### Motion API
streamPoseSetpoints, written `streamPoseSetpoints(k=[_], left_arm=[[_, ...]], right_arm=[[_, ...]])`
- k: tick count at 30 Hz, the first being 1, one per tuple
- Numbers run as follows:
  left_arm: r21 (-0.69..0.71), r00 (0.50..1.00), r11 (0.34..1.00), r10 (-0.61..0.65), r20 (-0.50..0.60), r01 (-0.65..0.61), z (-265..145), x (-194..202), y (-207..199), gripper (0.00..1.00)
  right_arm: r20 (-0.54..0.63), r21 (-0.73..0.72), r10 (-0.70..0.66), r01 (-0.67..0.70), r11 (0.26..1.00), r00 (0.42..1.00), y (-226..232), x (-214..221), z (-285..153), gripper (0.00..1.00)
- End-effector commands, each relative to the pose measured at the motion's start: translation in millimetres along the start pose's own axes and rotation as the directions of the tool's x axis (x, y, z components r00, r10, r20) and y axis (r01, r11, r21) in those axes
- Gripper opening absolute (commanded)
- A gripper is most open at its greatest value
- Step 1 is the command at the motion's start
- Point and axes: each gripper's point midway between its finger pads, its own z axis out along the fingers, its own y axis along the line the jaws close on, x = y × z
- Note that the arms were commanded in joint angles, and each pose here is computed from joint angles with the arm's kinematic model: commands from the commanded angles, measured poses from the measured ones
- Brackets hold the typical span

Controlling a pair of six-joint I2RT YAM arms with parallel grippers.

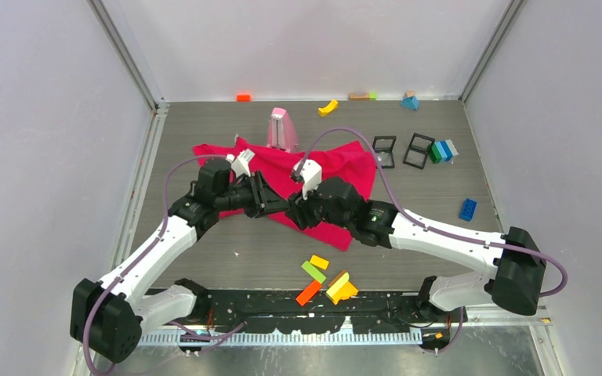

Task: Pin the brooch onto the clothing

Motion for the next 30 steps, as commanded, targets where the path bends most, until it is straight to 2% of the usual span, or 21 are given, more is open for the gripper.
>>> streamPoseSetpoints(k=[1,5,9,10,12,13,15,17,19,22,26,30], left_arm=[[0.033,0.999,0.999,0.028,0.03,-0.029,1.4,-5.7,-8.5,0.28],[0.026,0.999,0.999,0.022,0.025,-0.022,3.6,-4.7,-5.6,0.25],[0.034,0.999,0.999,0.032,0.027,-0.033,3.7,-5.3,-7.7,0.03],[0.036,0.998,0.998,0.046,0.031,-0.048,2.8,-5.7,-8.6,0.0],[0.027,0.996,0.996,0.086,0.041,-0.087,-0.1,-6.9,-8.8,0.0],[0.012,0.992,0.993,0.113,0.05,-0.114,-2.8,-8.8,-9.0,0.0],[-0.024,0.98,0.982,0.191,0.06,-0.19,-10.4,-9.7,-6.1,0.0],[-0.031,0.961,0.964,0.267,0.07,-0.265,-17.2,-10.9,-8.8,0.0],[-0.02,0.942,0.944,0.329,0.073,-0.328,-22.9,-9.8,-13.4,0.0],[0.037,0.909,0.909,0.412,0.056,-0.415,-30.4,-3.4,-25.7,0.0],[0.175,0.864,0.849,0.503,0.02,-0.499,-40.9,14.1,-46.7,0.0],[0.242,0.823,0.792,0.565,0.057,-0.561,-52.4,20.7,-61.9,0.0]], right_arm=[[0.106,-0.01,-0.006,0.007,1.0,0.994,7.5,-39.1,-5.0,0.32],[0.104,-0.024,-0.009,0.011,1.0,0.995,11.7,-39.3,-5.5,0.32],[0.097,-0.019,-0.007,0.009,1.0,0.995,11.7,-38.5,-5.2,0.33],[0.096,-0.013,-0.004,0.006,1.0,0.995,10.6,-38.3,-5.5,0.37],[0.105,-0.014,0.006,-0.005,1.0,0.994,10.8,-41.1,-8.4,0.49],[0.119,-0.014,0.016,-0.014,1.0,0.993,10.5,-45.7,-13.1,0.59],[0.115,-0.008,0.024,-0.024,1.0,0.993,6.9,-47.0,-19.9,0.7],[0.113,-0.028,0.051,-0.049,0.998,0.992,4.4,-51.4,-28.6,0.75],[0.094,-0.147,0.104,-0.089,0.985,0.99,14.9,-55.9,-38.7,0.77],[0.088,-0.246,0.213,-0.186,0.951,0.973,9.6,-69.3,-54.0,0.78],[0.041,-0.394,0.306,-0.266,0.88,0.951,16.4,-80.8,-70.6,0.73],[0.01,-0.482,0.348,-0.3,0.823,0.938,26.1,-86.6,-80.3,0.68]])
